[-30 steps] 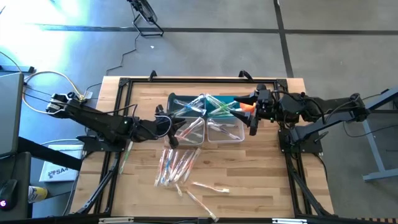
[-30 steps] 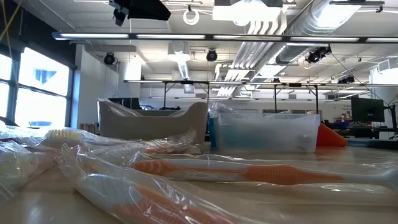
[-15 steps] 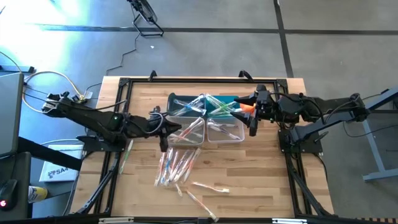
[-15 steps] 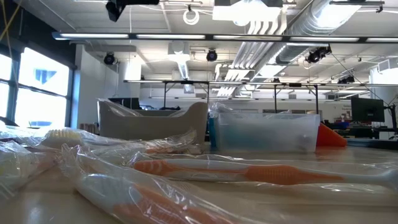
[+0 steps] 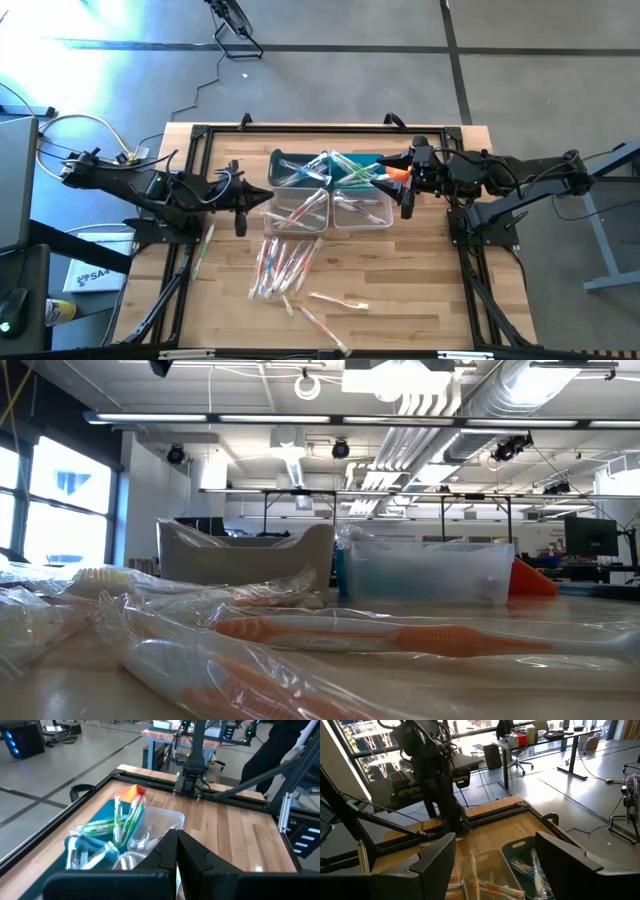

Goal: Pick & Place Toothbrushes
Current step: Put the orange toothbrush into the gray bin

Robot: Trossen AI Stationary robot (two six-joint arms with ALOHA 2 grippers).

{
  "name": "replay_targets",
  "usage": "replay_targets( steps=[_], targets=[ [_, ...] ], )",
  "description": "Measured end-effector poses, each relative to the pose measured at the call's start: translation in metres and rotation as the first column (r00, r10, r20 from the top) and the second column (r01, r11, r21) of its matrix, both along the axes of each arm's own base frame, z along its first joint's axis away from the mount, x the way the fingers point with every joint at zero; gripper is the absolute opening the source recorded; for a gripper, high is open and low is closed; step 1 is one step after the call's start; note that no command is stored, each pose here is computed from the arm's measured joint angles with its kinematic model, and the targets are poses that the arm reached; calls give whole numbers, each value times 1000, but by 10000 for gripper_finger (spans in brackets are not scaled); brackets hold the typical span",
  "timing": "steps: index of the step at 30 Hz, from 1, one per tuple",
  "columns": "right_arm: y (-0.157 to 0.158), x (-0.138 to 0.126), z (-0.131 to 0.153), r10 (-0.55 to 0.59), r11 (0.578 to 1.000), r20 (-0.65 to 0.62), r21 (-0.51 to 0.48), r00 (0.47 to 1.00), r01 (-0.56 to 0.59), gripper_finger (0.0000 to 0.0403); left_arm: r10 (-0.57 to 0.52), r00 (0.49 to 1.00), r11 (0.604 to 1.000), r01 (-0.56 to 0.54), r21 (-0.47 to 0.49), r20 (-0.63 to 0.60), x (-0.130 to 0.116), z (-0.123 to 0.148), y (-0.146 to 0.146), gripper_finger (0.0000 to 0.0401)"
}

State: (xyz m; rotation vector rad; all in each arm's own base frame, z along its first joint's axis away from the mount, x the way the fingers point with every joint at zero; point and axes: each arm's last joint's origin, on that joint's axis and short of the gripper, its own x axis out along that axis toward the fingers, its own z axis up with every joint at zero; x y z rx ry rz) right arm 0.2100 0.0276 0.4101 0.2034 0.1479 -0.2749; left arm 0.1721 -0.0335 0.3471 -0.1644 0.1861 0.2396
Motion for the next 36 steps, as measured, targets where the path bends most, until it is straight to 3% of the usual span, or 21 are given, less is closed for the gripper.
replay_targets(
  steps=[12, 23, 29, 36],
  targets=[
    [1, 3, 1, -1, 998, 37, 64, 999, -1, 265, 1, 999, 1000, -1, 12, -46, -3, -4, 1, 1],
    [11, 28, 1, 168, 981, 120, 82, 978, -179, 265, 5, 999, 1000, -5, -3, -48, -3, -5, 1, 0],
    [27, 45, -13, 234, 967, 66, 84, 970, -240, 265, 6, 998, 1000, -6, 2, -66, -3, -6, 1, 0],
    [54, 40, -16, 250, 962, 61, 95, 966, -255, 265, 7, 996, 1000, -6, 9, -90, -4, -9, 1, 1]
  ],
)
